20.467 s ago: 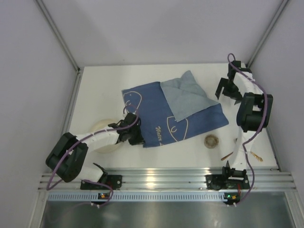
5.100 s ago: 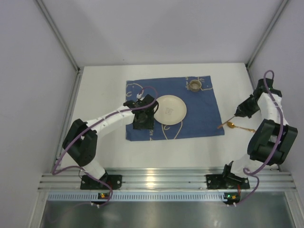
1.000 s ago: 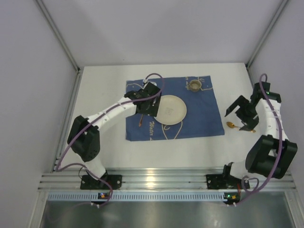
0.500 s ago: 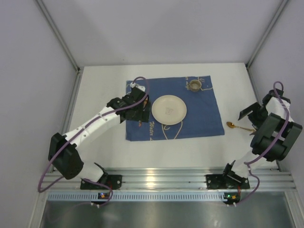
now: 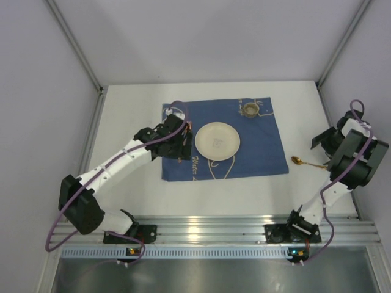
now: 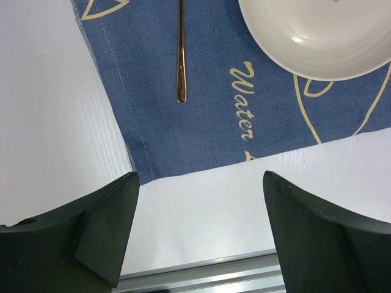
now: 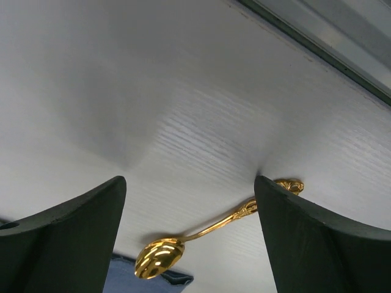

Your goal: Set the dinner table for one person

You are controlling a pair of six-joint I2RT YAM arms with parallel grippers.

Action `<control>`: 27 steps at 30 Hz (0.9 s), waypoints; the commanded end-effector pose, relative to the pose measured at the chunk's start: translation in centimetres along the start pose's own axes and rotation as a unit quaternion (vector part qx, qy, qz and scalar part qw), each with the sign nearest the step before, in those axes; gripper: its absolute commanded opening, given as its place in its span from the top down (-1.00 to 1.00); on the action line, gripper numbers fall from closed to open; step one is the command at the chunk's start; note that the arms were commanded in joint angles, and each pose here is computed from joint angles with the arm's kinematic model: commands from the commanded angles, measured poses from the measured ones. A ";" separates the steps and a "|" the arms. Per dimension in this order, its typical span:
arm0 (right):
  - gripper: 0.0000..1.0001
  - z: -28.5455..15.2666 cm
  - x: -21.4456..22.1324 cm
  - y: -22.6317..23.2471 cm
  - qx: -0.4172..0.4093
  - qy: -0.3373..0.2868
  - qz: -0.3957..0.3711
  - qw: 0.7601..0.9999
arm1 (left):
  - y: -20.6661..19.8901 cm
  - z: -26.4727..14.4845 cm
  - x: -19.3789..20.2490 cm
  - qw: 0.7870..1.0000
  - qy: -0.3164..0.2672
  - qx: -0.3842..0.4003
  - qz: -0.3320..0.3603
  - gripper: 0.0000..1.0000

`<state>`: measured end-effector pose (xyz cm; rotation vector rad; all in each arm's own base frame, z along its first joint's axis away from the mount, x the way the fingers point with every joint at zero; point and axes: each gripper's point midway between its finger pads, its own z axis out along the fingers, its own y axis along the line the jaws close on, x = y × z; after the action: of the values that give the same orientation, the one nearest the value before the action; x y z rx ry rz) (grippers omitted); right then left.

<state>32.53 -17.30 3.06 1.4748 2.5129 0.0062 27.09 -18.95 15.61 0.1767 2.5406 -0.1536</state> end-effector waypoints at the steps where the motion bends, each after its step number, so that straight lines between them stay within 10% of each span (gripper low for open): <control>1: -0.71 0.7 -0.8 -0.7 0.014 -0.025 0.026 0.999 | 0.6 -1.2 0.5 1.000 -0.005 0.001 -0.009 -0.74; 13: -0.72 -0.7 9.7 -2.5 -0.023 0.025 -0.011 0.999 | 1.6 -1.3 2.8 0.999 -0.014 0.007 -0.043 -0.73; 27: -0.69 -1.3 11.7 -3.0 -0.012 0.031 -0.075 0.997 | 2.5 -1.3 4.6 0.998 -0.018 0.001 -0.063 -0.72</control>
<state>24.35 -8.28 2.28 1.3299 2.6224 0.0931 22.64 -15.89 13.00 0.0519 2.5761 -0.1732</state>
